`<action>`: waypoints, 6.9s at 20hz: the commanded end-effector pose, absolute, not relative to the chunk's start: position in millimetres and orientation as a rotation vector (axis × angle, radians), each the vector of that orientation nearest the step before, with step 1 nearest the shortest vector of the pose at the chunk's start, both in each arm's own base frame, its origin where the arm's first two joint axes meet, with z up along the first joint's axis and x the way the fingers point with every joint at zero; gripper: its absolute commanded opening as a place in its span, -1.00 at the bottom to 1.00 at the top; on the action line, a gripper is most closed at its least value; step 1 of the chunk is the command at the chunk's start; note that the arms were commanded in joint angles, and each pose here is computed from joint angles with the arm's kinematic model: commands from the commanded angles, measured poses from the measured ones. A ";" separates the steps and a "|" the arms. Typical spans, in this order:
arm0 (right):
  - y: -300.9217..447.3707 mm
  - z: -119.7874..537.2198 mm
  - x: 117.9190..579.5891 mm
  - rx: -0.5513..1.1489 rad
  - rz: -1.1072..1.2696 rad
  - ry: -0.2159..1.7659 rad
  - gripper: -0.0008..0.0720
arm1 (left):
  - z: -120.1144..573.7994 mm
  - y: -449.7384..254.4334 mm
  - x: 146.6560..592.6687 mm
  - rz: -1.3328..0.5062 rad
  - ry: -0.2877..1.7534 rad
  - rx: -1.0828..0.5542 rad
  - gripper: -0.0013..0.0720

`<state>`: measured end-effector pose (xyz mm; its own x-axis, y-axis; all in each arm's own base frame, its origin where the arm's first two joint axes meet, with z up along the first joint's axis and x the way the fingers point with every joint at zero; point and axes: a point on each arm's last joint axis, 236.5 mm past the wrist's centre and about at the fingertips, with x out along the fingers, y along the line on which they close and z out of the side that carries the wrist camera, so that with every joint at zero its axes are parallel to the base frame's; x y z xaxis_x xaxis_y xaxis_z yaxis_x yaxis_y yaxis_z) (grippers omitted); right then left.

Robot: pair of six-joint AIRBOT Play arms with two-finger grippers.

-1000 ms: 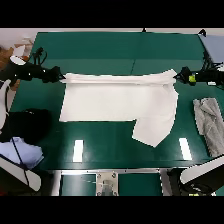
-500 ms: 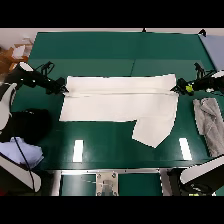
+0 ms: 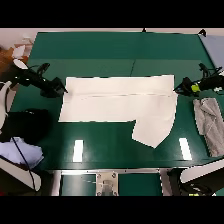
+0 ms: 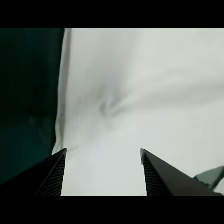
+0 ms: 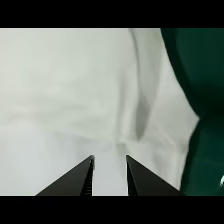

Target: Fold the shirts.

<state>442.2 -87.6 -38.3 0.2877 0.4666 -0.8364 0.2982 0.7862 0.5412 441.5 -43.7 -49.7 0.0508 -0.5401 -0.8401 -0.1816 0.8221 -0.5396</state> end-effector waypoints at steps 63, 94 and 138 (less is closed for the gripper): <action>-22.5 -55.0 503.1 1.025 -0.024 1.131 -0.94 | -57.6 -92.4 532.5 -0.239 1.181 -0.620 -0.89; -33.3 -63.0 482.5 0.752 0.550 1.304 -0.94 | 57.8 -206.9 525.3 -0.642 1.133 -0.521 -0.89; 456.9 15.0 483.9 0.620 0.849 1.086 -0.06 | 140.7 -23.6 465.7 -0.254 1.152 0.052 -0.89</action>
<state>469.0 474.9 24.0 0.2028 0.8496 -0.4870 -0.3180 0.5275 0.7878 472.1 -31.0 138.3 0.3910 -0.1842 -0.9018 0.2167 0.9706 -0.1043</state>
